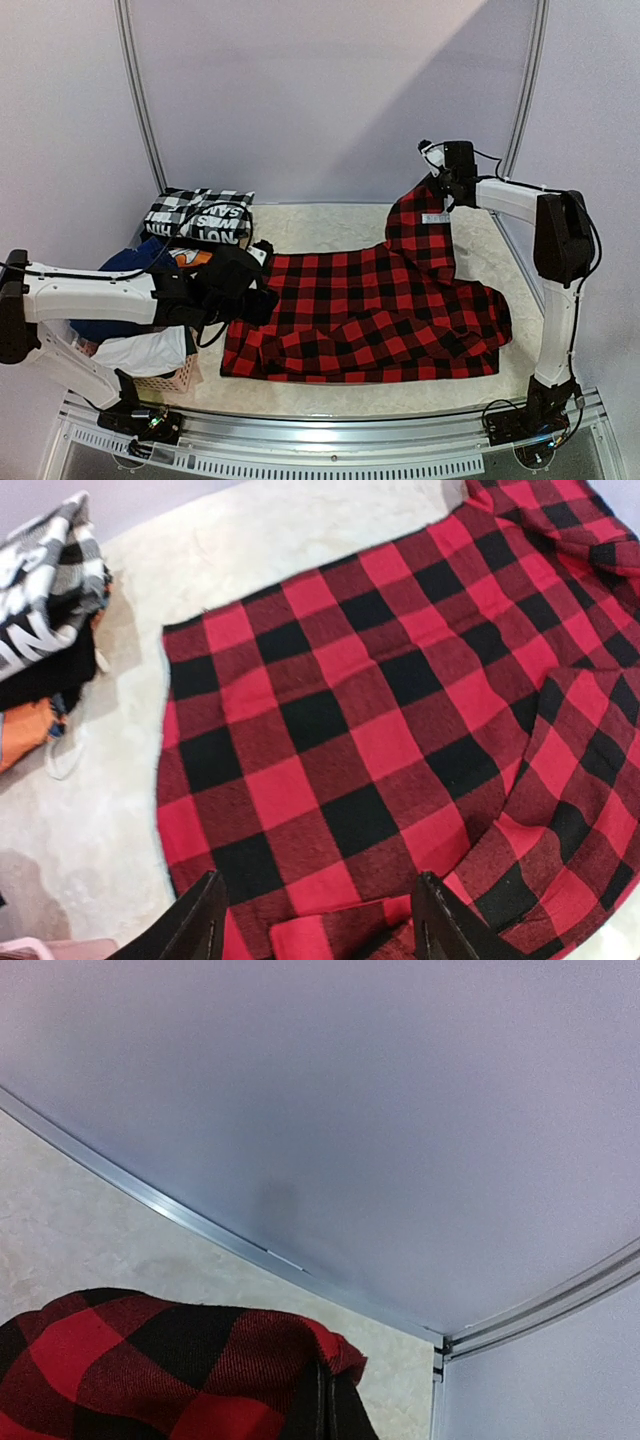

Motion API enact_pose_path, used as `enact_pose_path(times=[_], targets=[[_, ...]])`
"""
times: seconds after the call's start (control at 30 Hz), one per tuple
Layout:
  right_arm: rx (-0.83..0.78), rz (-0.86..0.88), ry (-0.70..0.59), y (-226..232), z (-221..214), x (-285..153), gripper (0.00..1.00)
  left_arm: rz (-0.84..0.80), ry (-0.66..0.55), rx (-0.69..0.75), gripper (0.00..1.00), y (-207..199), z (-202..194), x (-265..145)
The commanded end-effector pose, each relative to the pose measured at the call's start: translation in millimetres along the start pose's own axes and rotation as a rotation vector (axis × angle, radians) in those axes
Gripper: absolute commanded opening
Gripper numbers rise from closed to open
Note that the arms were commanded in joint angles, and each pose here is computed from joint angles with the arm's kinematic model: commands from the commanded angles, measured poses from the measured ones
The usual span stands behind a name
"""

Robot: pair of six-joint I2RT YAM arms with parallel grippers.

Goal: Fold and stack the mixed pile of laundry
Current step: Pick up the 1/3-folded shirt from the center of the board.

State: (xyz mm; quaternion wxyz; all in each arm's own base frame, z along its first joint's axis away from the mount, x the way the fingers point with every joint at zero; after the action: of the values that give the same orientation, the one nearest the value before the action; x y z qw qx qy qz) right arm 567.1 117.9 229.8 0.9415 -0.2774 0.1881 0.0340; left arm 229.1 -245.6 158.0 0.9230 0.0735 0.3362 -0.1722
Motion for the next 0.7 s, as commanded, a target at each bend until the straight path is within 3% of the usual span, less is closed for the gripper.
enact_pose_path(times=[0.0, 0.2, 0.4, 0.57, 0.67], targets=[[-0.171, -0.085, -0.15, -12.2, 20.6, 14.8, 0.0, 0.034, -0.018, 0.023, 0.65, 15.2, 17.6, -9.8], [-0.364, -0.124, -0.267, -8.8, 36.5, 23.6, 0.0, 0.066, 0.043, -0.033, 0.68, 40.9, 28.4, 12.9], [-0.345, 0.007, -0.317, 13.4, 27.2, 23.5, 0.0, 0.05, 0.152, -0.089, 0.67, 63.7, 55.2, 54.7], [-0.373, 0.07, -0.312, 27.9, 12.0, 23.7, 0.0, -0.033, 0.323, -0.112, 0.63, 84.9, 65.5, 112.0], [-0.379, 0.086, -0.312, 30.2, 9.4, 19.9, 0.0, -0.037, 0.356, -0.118, 0.63, 97.1, 79.3, 140.6]])
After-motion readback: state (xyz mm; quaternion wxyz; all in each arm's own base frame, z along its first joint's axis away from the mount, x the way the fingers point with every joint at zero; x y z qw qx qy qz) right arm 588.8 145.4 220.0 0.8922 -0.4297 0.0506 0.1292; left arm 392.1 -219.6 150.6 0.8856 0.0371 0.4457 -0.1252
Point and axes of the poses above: each gripper's point midway between its finger pads, its own x axis out along the fingers, its own y axis along the line the jaws close on, z = x × y, the point moved 5 cm from there along -x, back along the fingers, and after that the axes turned 2 degrees about -x, right-handed, at the moved point
